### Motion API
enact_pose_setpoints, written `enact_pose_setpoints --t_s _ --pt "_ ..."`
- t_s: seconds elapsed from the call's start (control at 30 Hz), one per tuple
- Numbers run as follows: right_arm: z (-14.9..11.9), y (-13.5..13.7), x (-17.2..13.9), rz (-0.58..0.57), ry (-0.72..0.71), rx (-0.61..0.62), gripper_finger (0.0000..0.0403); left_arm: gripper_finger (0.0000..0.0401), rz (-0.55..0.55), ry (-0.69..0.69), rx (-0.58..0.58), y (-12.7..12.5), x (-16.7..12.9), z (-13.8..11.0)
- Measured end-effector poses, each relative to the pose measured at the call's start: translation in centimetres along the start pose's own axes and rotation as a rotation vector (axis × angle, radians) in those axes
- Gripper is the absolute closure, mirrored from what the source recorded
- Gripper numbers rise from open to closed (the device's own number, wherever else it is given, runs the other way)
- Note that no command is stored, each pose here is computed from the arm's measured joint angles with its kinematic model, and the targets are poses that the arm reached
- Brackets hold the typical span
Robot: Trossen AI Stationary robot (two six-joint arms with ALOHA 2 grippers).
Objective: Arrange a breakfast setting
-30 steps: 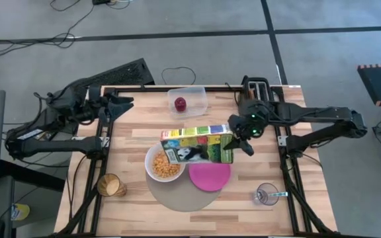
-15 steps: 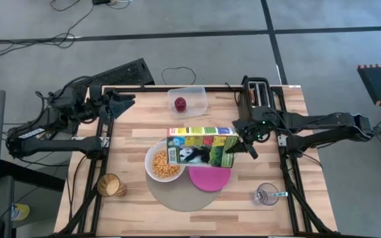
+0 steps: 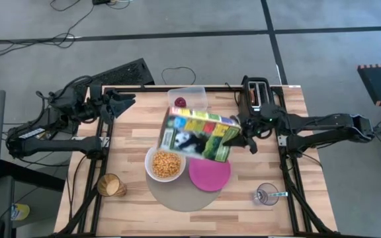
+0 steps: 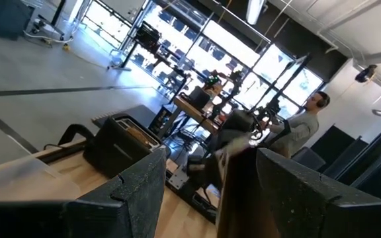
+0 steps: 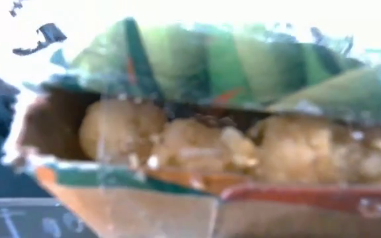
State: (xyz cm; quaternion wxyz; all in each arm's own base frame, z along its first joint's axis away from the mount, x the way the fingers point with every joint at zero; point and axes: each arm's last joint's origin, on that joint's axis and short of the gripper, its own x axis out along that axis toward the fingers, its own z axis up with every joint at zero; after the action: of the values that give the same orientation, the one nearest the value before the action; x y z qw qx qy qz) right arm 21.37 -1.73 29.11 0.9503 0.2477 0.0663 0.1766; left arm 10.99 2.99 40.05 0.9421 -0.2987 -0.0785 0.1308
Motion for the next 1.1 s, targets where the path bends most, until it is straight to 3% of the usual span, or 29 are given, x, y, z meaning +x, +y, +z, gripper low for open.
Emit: enact_pose_setpoints --t_s 0.17,0.43,0.53,0.83,1.1 --pt "1.8 0.2 -0.4 0.016 -0.103 -0.009 0.0247 0.0181 0.015 -0.022 0.009 0.0 0.0 0.1" --pt "3.0 0.7 -0.5 0.023 -0.137 -0.019 0.0247 0.0176 0.007 -0.033 0.045 -0.1 0.0 0.2" --pt "3.7 0.9 -0.4 0.011 -0.177 -0.033 0.0247 0.0154 -0.010 -0.040 0.071 -0.2 0.1 0.3" --pt "7.3 0.9 0.8 -0.011 -0.364 -0.082 0.0247 0.0041 -0.069 0.034 0.103 -0.2 2.4 -0.3" --pt "10.6 -0.6 3.3 -0.033 -0.483 -0.105 0.0248 0.0024 -0.167 0.059 0.193 -0.4 4.3 -0.6"
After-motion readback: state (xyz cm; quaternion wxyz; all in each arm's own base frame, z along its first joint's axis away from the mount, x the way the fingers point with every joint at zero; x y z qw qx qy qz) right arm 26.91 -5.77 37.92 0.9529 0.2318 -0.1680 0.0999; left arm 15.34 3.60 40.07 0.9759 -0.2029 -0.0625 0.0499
